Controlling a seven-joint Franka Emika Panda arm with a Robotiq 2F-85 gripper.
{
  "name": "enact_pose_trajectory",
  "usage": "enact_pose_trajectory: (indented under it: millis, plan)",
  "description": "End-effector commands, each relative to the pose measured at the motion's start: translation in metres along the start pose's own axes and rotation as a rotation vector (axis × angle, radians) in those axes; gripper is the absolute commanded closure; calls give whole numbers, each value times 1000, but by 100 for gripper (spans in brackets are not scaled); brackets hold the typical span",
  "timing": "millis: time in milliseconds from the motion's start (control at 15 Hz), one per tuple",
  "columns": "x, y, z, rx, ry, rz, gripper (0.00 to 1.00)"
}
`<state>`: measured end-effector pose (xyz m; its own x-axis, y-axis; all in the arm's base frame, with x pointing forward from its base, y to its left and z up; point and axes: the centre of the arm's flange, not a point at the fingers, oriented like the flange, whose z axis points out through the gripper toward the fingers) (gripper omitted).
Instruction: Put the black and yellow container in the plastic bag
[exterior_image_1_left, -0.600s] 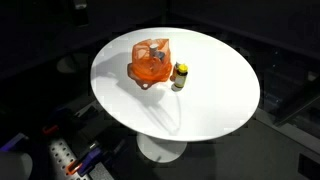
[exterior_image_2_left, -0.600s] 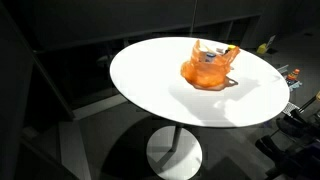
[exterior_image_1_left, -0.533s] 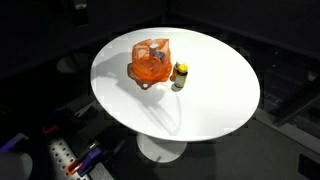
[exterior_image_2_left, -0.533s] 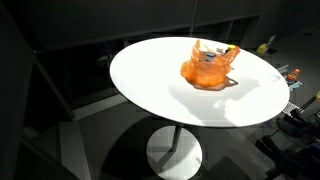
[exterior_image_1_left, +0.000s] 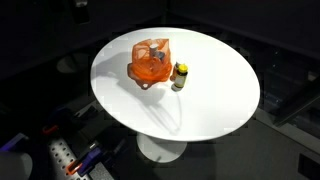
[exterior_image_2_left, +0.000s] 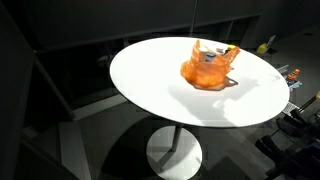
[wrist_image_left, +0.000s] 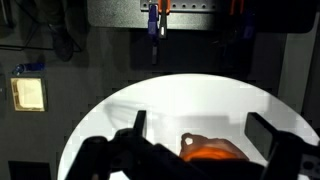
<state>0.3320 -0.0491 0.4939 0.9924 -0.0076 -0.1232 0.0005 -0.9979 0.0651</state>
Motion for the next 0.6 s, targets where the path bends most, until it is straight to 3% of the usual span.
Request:
enact_pose_trajectory:
  millis: [0, 533]
  plan:
    - [21, 1, -22, 5, 15, 5, 0]
    - [91, 25, -66, 17, 85, 39, 0]
